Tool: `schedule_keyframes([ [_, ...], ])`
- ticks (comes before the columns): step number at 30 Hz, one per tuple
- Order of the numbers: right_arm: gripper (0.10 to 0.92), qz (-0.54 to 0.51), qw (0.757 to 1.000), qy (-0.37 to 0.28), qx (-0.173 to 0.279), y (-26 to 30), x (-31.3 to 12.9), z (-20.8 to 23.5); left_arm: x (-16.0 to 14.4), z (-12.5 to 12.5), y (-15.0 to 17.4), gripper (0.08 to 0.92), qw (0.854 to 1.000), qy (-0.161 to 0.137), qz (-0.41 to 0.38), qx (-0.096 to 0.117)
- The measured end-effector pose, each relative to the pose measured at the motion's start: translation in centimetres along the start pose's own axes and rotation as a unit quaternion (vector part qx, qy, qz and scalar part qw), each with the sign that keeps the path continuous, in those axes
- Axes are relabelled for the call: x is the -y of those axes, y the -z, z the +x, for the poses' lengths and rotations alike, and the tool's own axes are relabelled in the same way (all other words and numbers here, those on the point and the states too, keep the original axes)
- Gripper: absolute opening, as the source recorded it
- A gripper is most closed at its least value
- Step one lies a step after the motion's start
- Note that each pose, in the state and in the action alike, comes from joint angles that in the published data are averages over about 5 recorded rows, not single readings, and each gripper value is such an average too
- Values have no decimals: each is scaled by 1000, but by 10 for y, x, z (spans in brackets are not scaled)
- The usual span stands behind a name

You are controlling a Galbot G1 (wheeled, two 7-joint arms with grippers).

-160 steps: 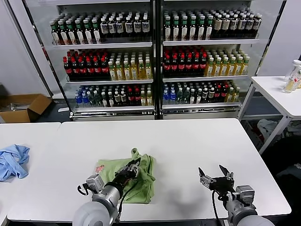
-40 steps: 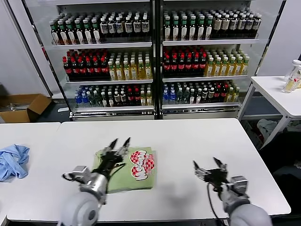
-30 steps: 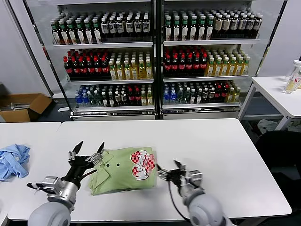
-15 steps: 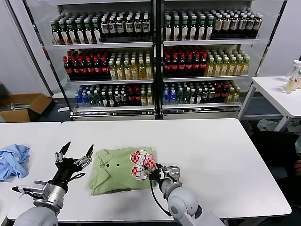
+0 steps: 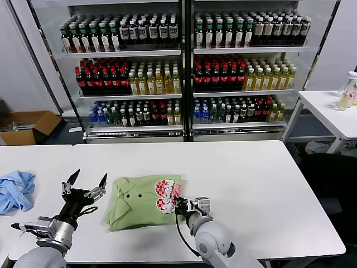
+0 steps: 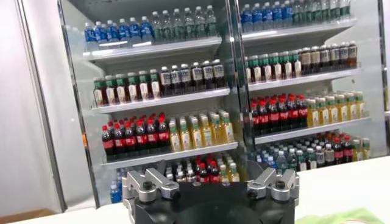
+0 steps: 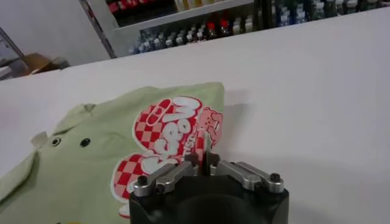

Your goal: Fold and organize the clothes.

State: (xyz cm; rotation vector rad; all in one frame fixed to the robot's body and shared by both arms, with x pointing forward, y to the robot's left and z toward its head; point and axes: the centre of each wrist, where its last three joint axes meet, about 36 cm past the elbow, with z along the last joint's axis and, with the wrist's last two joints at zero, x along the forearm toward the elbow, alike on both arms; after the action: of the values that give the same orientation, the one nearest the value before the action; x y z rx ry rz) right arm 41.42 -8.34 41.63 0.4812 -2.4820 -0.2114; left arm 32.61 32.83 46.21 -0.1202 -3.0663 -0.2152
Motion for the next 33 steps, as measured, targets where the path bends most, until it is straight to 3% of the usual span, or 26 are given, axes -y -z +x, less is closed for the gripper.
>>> schedule_keyframes([
  [4,105,15,999,-1,30,13,11,11,-2,-3,-3,823,1000,-3,-4,8],
  [14,118,53,995,-46,70,28,73,52,0,-14,-14,823,1000,-17,-2,22],
  [33,638,122,980,-77,139,29,93,83,4,-28,-22,823,998,-33,-15,49],
])
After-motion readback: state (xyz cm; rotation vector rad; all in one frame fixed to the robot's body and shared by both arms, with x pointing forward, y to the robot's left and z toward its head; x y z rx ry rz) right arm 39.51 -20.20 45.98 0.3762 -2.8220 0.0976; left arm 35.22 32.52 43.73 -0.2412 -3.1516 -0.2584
